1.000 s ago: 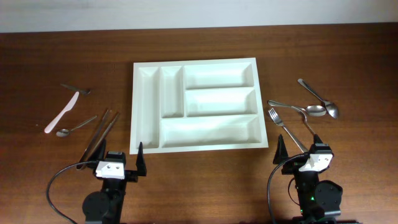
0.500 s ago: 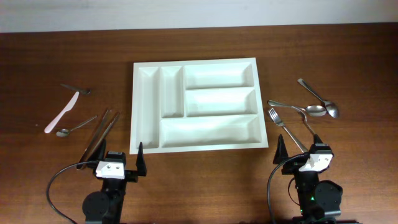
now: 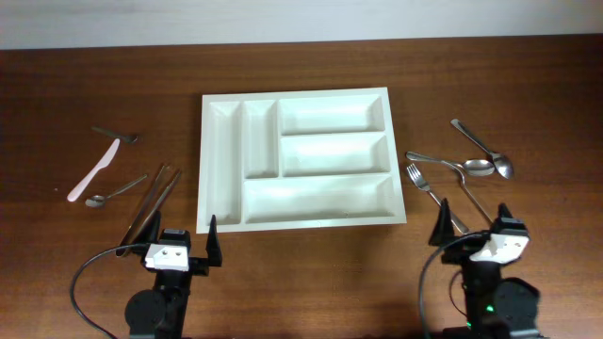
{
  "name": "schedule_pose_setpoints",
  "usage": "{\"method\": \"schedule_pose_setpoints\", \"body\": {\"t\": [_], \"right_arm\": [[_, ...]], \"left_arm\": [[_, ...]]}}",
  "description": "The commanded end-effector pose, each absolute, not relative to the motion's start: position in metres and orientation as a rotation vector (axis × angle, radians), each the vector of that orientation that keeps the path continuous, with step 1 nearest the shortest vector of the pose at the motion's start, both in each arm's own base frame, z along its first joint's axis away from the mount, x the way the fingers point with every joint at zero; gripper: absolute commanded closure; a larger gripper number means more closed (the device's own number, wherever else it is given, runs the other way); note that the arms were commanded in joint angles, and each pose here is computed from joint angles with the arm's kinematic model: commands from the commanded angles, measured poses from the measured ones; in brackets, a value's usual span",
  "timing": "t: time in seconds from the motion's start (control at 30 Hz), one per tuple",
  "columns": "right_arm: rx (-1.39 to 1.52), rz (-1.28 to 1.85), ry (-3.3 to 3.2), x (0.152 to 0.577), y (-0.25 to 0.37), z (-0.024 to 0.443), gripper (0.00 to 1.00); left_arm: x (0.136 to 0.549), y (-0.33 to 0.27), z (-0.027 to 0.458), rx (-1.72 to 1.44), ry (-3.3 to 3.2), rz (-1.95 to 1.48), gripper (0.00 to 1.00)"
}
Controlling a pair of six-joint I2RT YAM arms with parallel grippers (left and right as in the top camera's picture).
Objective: Pack container
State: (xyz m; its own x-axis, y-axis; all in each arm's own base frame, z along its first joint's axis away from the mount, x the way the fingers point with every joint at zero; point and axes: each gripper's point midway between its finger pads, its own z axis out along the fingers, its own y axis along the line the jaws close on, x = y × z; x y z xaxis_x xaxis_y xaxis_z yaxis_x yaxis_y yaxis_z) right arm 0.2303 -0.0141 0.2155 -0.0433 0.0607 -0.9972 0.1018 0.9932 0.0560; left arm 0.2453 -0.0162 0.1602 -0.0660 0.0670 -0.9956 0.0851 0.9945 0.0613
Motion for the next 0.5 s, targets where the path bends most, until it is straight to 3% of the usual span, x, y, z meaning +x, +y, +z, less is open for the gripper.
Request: {"method": "schedule_pose_setpoints", "body": {"t": [0.0,0.17,0.47], "right_arm": [[0.122,-0.033,1.601,0.203,-0.015,0.291,0.01],[0.111,-0.059,1.868,0.193,-0.015,0.333,0.01],[0.021,0.032,2.594,0.212,0.009,0.309,0.01]], "left_arm": [[0.245,-0.016,0.158,0.133,1.636,-0.001,0.01],[0.245,-0.016,0.158,0.133,1.636,-0.001,0.01],[0.245,-0.016,0.158,0.133,1.636,-0.001,0.01]]}}
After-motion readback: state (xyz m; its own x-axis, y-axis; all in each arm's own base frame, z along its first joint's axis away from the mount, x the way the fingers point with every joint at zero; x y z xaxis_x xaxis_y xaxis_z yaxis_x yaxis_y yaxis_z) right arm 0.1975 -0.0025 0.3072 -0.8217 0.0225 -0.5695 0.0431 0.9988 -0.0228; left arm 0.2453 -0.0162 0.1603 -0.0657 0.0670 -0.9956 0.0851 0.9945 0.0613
